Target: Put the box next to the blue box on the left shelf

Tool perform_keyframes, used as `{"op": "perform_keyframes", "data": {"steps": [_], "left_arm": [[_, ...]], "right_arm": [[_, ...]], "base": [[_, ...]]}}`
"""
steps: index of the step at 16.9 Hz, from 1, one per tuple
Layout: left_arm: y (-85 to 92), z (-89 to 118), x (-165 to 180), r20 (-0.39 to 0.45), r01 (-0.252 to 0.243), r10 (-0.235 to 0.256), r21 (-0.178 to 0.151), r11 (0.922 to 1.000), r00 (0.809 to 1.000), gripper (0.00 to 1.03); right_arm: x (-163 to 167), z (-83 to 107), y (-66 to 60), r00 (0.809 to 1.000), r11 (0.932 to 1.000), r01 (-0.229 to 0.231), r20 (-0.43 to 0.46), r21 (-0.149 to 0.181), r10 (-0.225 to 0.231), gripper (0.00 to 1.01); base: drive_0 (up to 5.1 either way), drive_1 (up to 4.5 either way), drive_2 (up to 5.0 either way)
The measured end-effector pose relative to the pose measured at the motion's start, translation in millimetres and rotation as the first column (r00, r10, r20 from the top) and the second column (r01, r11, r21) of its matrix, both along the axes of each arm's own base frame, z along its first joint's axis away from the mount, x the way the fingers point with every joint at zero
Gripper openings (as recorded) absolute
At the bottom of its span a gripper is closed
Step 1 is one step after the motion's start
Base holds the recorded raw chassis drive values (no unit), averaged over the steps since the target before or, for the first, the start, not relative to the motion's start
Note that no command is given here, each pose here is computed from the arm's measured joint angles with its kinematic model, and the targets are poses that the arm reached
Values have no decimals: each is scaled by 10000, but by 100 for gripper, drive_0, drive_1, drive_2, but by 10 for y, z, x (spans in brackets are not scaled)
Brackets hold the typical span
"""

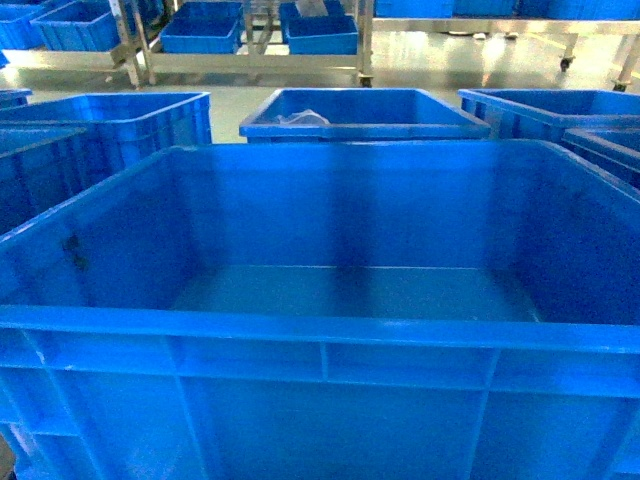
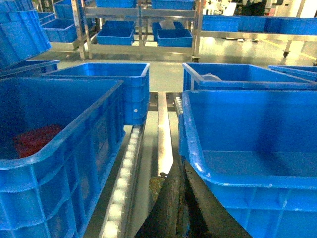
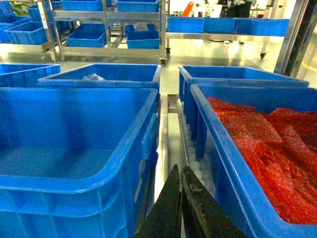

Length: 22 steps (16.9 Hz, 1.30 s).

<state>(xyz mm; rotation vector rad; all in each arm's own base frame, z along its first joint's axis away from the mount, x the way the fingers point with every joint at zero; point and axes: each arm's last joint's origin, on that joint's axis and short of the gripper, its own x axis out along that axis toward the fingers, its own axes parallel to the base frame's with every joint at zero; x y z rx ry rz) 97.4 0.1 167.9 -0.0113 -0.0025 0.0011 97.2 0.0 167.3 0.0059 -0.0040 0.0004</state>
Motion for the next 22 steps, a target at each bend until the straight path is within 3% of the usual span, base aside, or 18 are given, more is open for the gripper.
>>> {"op": "perform_keyframes", "data": {"steps": [2, 9, 10, 22], "left_arm": [[0, -2, 0, -19, 0, 0, 0, 10000, 10000, 5], [0, -2, 0, -19, 0, 0, 0, 10000, 10000, 92], [0, -2, 0, -19, 0, 0, 8, 10000, 10000, 100], [0, -2, 0, -19, 0, 0, 8, 10000, 10000, 98]], "right_arm": [[0, 0, 0, 10000, 10000, 0, 0, -8, 0, 2], [0, 0, 0, 10000, 10000, 0, -4, -4, 0, 88], [0, 0, 0, 10000, 10000, 0, -4, 0, 0, 100], [0, 0, 0, 10000, 10000, 0, -4, 0, 0, 98]], "base": [[0, 0, 0], [0, 0, 0], [0, 0, 0], [0, 0, 0]]}}
